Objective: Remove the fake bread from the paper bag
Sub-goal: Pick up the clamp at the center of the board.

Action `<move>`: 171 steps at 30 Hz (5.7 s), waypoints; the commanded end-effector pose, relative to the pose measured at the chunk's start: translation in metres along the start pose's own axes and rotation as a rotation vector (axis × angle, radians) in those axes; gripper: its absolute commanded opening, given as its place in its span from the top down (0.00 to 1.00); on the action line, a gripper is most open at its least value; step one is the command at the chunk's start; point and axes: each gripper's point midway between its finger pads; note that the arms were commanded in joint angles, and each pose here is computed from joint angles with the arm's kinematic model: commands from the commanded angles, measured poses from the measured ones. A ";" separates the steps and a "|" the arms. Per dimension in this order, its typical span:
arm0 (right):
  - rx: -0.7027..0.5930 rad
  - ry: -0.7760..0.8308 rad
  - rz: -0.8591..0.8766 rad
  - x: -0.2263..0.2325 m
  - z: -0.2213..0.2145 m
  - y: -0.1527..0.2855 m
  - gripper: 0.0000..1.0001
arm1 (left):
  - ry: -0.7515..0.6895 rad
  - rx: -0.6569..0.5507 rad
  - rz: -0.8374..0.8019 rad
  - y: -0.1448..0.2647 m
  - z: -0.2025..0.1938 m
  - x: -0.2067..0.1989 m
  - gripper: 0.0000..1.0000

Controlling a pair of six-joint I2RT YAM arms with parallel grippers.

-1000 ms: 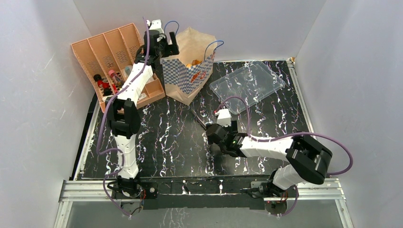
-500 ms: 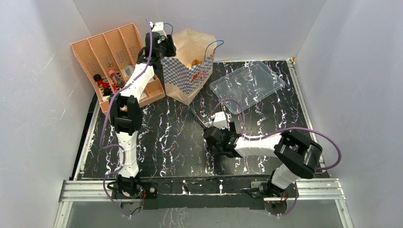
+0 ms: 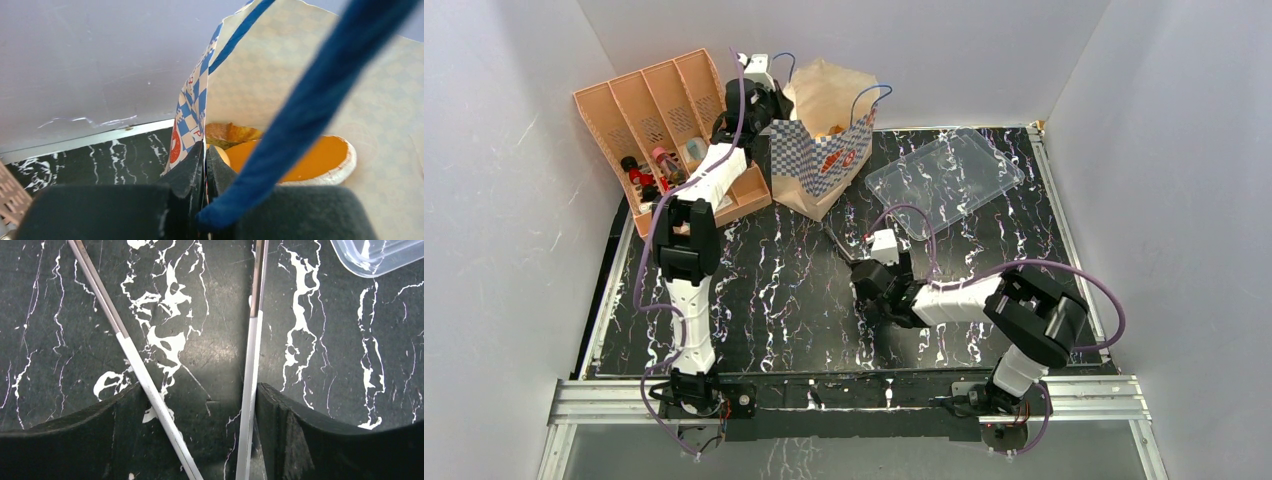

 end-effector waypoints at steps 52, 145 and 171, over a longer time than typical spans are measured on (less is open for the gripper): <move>-0.396 -0.458 -0.194 -0.131 0.150 0.157 0.77 | -0.130 -0.431 -0.220 0.108 0.118 -0.115 1.00; -0.246 -0.259 -0.037 -0.097 0.137 0.164 0.78 | -0.345 -0.547 0.016 0.116 0.071 -0.149 1.00; -0.142 -0.134 -0.003 -0.038 0.113 0.122 0.77 | -0.469 -0.511 -0.054 0.141 0.030 -0.190 1.00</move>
Point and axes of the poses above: each gripper's point midway between its finger pads, its own y axis back along the fingers, its own x axis along the line the jaws close on, z = x × y, and after that the axes turned 9 degrees about y, right-handed
